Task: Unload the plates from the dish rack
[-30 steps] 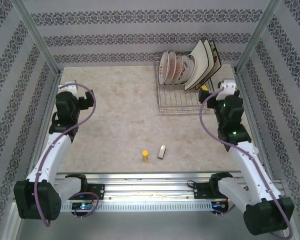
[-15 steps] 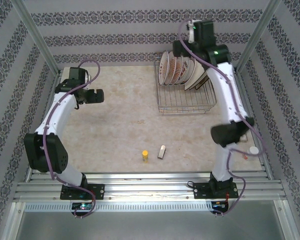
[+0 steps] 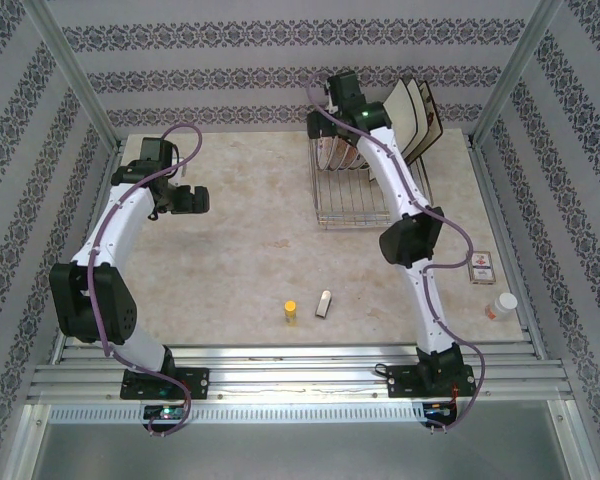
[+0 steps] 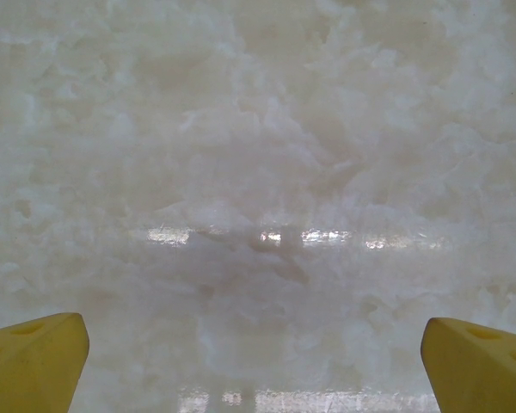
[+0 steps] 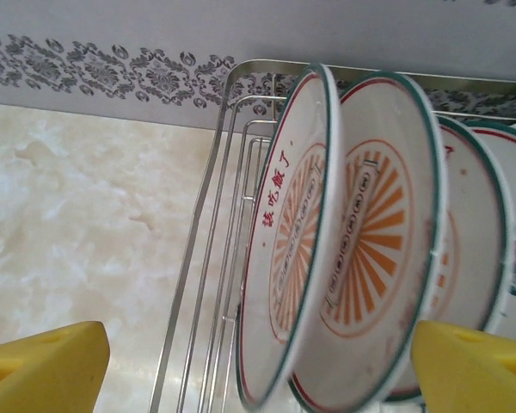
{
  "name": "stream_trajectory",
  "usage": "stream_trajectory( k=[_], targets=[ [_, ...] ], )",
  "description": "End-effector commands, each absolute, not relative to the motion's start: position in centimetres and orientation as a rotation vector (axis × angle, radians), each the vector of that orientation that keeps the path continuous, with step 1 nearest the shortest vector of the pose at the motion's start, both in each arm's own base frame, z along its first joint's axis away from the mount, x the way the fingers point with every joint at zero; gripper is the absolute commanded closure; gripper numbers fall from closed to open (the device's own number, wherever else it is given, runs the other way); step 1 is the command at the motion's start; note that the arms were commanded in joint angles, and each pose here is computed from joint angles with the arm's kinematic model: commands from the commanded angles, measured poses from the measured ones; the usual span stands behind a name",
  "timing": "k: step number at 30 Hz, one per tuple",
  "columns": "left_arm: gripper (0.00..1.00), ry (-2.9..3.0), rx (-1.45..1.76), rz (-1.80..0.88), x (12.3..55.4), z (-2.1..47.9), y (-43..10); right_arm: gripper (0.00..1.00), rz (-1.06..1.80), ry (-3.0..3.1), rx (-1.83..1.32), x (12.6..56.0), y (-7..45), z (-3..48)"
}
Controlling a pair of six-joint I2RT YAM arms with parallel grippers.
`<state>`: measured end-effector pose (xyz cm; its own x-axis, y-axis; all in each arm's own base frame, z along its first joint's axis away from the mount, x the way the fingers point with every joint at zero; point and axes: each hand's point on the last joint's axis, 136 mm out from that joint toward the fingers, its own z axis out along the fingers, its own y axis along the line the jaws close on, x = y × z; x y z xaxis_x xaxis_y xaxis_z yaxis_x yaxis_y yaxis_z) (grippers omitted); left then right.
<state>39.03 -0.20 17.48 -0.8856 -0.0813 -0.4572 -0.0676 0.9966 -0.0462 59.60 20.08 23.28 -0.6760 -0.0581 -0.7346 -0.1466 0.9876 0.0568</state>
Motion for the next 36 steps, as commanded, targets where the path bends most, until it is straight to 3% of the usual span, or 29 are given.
stream_trajectory(
  k=[1,17,24,29,36],
  targets=[
    [0.01,2.670,-0.059,-0.050,38.6,18.3,-0.8,0.11,0.170,2.238,-0.080,61.0,21.0,24.1],
    [0.01,2.682,-0.042,-0.023,38.1,17.7,-0.5,0.22,0.089,2.172,0.034,64.4,22.2,19.5],
    [0.01,2.686,-0.042,-0.024,37.8,17.9,-0.5,0.33,0.007,2.156,0.102,64.6,21.6,18.6],
    [0.01,2.679,-0.047,-0.022,37.8,18.1,-0.5,0.48,-0.017,2.148,0.110,64.4,21.2,19.1],
    [0.01,2.672,-0.059,-0.025,37.7,18.4,-0.4,0.80,-0.005,2.122,0.117,64.3,21.2,20.8]
  ],
)
